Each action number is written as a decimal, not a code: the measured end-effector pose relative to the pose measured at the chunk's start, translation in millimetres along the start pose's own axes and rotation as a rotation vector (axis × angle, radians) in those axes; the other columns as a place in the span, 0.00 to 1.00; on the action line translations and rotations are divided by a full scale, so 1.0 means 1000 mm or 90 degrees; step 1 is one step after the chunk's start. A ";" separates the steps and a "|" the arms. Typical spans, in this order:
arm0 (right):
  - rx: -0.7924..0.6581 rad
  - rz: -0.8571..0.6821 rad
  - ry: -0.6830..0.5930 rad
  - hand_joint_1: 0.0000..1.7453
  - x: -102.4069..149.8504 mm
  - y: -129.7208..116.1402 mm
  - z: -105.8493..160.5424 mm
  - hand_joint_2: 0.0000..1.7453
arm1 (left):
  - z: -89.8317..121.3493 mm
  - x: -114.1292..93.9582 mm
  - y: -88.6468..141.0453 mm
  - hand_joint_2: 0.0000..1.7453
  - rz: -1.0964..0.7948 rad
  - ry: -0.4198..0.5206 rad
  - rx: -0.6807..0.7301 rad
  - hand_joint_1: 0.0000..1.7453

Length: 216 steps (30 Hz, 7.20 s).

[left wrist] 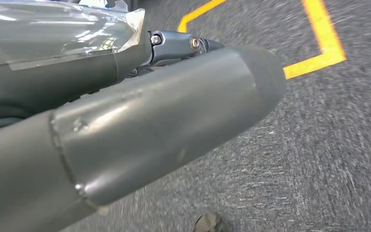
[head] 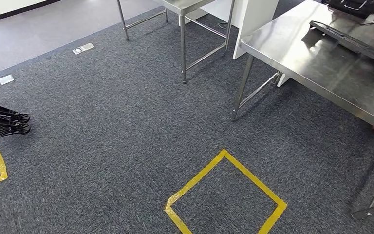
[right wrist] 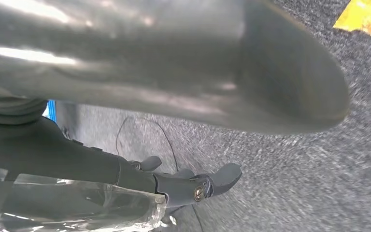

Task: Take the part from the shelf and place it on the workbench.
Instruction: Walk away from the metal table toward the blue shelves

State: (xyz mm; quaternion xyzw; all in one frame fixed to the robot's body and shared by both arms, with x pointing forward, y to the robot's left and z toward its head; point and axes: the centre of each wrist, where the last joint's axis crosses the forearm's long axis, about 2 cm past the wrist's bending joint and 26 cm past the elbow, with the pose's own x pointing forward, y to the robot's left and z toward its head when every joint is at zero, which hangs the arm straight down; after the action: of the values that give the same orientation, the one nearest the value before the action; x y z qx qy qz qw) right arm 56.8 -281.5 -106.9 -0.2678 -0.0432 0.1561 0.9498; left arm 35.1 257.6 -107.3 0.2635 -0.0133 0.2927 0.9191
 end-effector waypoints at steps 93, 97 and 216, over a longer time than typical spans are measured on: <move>-0.003 0.063 0.003 0.00 -0.001 0.005 0.003 0.00 | 0.001 0.006 -0.002 1.00 0.018 -0.008 0.042 0.00; -0.007 0.058 0.000 0.00 0.003 0.003 0.002 0.00 | 0.001 0.005 -0.001 1.00 0.017 -0.008 0.044 0.00; 0.001 0.046 -0.112 0.00 0.000 0.008 0.005 0.00 | -0.003 0.010 0.002 0.00 0.117 -0.041 0.033 0.00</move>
State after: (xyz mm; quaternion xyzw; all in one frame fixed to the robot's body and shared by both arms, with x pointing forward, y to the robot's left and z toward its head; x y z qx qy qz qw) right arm 53.4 -272.6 -107.1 -0.2539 -0.1168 0.2136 0.9361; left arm 42.0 265.6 -106.8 0.2944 -0.0596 0.3670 0.8804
